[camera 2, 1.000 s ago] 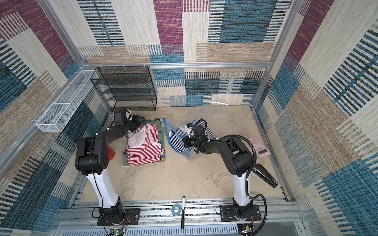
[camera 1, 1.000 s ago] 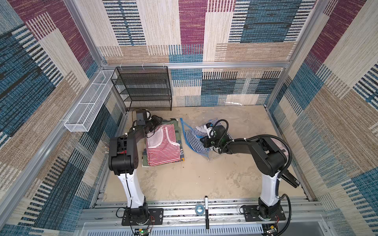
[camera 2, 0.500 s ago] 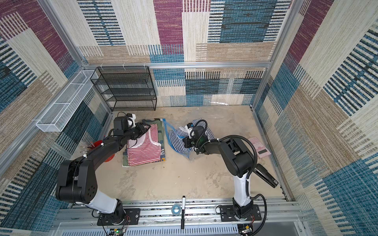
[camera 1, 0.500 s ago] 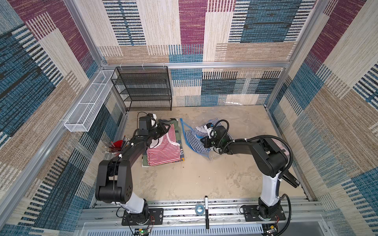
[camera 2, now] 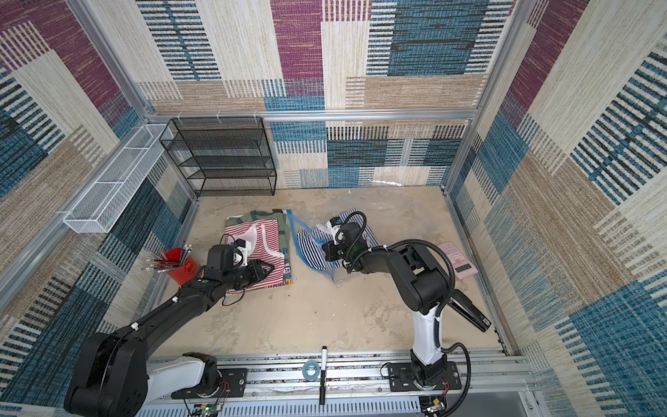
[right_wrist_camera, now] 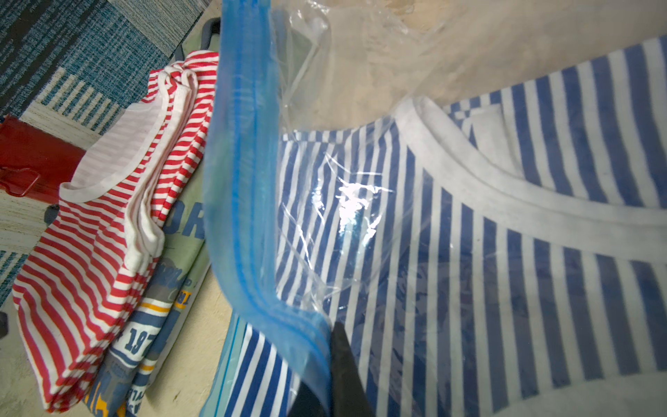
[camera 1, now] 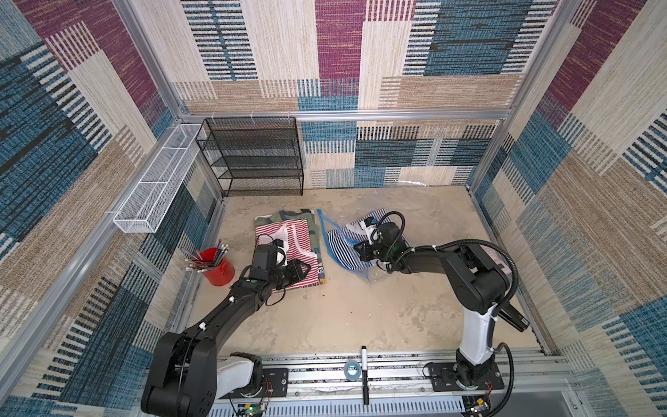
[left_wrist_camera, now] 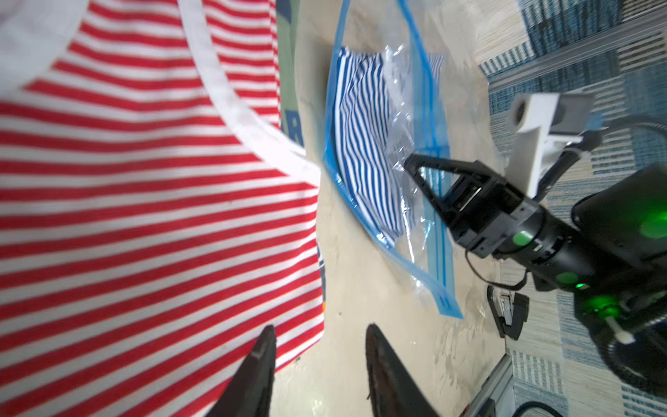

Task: Take the tank top out of the vacuum bag
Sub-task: Adjust the tank top.

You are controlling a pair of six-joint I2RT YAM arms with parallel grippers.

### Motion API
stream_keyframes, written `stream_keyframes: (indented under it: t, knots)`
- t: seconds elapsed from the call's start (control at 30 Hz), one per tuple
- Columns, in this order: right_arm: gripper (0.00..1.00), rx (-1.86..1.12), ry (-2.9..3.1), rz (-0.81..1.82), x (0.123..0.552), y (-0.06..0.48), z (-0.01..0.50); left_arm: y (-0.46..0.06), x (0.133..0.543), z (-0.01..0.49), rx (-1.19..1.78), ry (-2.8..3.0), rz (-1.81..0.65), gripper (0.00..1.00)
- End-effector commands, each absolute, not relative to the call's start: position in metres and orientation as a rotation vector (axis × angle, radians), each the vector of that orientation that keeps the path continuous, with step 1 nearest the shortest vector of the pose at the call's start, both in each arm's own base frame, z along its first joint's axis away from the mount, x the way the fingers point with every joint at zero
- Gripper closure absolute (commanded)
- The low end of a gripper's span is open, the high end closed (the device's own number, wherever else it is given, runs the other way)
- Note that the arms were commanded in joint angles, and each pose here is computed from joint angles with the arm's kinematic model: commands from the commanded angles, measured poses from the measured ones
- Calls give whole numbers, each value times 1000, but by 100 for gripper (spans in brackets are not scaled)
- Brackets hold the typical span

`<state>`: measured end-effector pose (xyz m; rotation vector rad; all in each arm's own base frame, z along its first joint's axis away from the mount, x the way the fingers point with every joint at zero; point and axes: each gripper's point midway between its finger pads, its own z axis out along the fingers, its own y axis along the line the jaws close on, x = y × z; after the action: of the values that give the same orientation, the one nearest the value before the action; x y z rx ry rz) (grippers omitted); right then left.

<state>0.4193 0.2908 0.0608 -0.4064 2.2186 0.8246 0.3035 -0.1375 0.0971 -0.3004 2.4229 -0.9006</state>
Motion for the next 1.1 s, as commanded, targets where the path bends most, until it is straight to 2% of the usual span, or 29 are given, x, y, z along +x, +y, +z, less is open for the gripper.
stream_keyframes:
  t: [0.0,0.3,0.5,0.7,0.9,1.07]
  knots:
    - [100,-412,2188,817,423,292,68,-128,296,79,-398,2459,-854,57]
    - [100,-414,2186,822,422,292,69,-122,273,57,-450,2513,-831,57]
    - [100,-410,2179,820,422,291,72,-142,269,84,-428,2462,-931,58]
    - [100,-412,2176,839,420,293,72,-181,293,131,-357,2361,-967,62]
    - [100,-413,2168,849,419,293,74,-214,335,133,-330,2374,-983,65]
    - [100,-413,2165,848,419,293,74,-228,377,119,-348,2408,-878,66]
